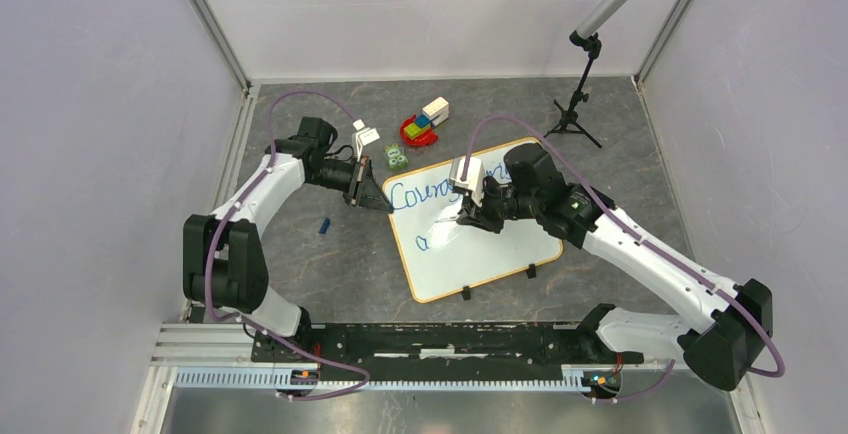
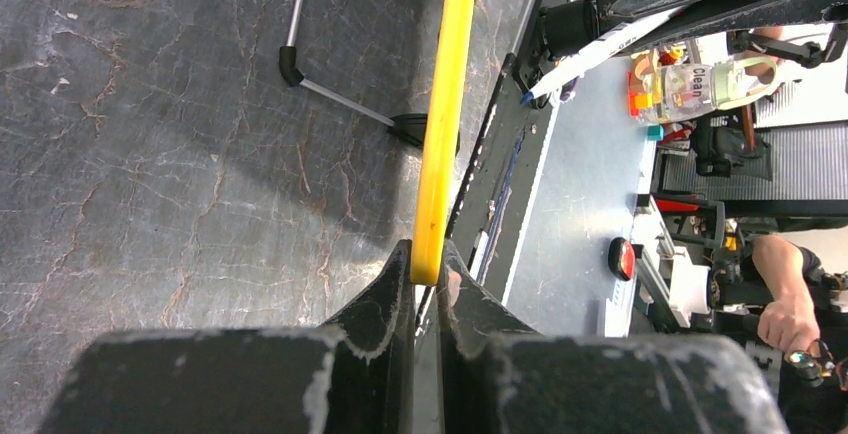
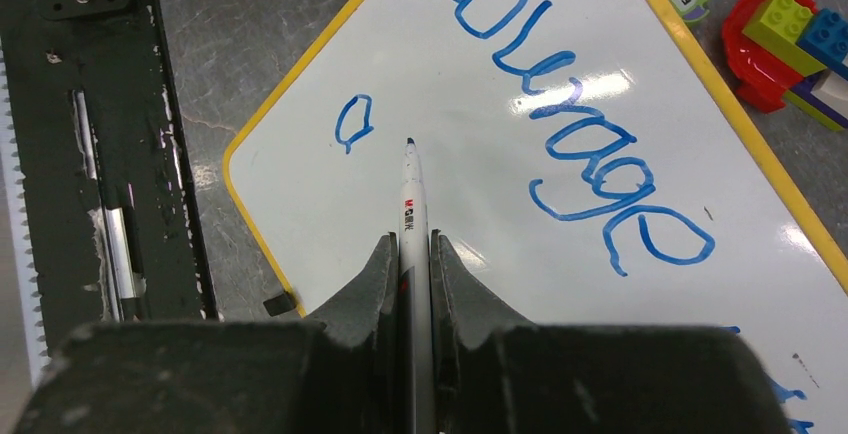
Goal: Write a sentence on the whiteboard
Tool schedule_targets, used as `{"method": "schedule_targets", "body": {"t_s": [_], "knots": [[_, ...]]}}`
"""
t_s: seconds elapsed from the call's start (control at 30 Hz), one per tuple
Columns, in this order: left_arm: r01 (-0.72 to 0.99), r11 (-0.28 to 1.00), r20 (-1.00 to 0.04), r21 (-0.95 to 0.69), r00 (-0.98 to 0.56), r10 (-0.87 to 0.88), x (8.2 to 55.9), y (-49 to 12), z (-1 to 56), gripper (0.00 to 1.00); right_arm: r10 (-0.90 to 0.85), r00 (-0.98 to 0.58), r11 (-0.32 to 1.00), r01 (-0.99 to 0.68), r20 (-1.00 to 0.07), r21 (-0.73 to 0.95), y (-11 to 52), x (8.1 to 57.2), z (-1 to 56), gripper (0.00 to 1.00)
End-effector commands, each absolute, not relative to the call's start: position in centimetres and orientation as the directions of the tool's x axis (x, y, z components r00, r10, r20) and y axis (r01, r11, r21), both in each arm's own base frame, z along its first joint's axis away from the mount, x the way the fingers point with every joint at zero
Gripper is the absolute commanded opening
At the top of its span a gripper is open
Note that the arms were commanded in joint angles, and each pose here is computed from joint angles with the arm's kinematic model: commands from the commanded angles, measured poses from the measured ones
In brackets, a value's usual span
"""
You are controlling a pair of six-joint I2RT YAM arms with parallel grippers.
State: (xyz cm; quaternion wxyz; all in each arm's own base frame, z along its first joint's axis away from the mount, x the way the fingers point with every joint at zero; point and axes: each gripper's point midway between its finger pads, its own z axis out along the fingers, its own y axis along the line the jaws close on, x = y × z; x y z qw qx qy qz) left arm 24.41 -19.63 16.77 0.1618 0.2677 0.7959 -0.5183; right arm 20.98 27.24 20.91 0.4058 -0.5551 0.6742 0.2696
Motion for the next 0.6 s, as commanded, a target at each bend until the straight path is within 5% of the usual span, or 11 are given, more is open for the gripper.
{"method": "schedule_targets", "body": {"t_s": [0.0,0.57], "knots": [[0.652,0.338,-0.596,-0.679,-0.758,0.266,25.0,-19.5,17.4,0.02,-0.462,-0.001,0.211,-0.971,-0.887,-0.109,28.1,20.8,23.4,0.0],[0.657,0.327,-0.606,-0.679,-0.754,0.254,25.1,-19.7,17.7,0.02,-0.443,-0.019,0.269,-0.957,-0.896,-0.112,28.3,22.0,23.6,0.0]]}}
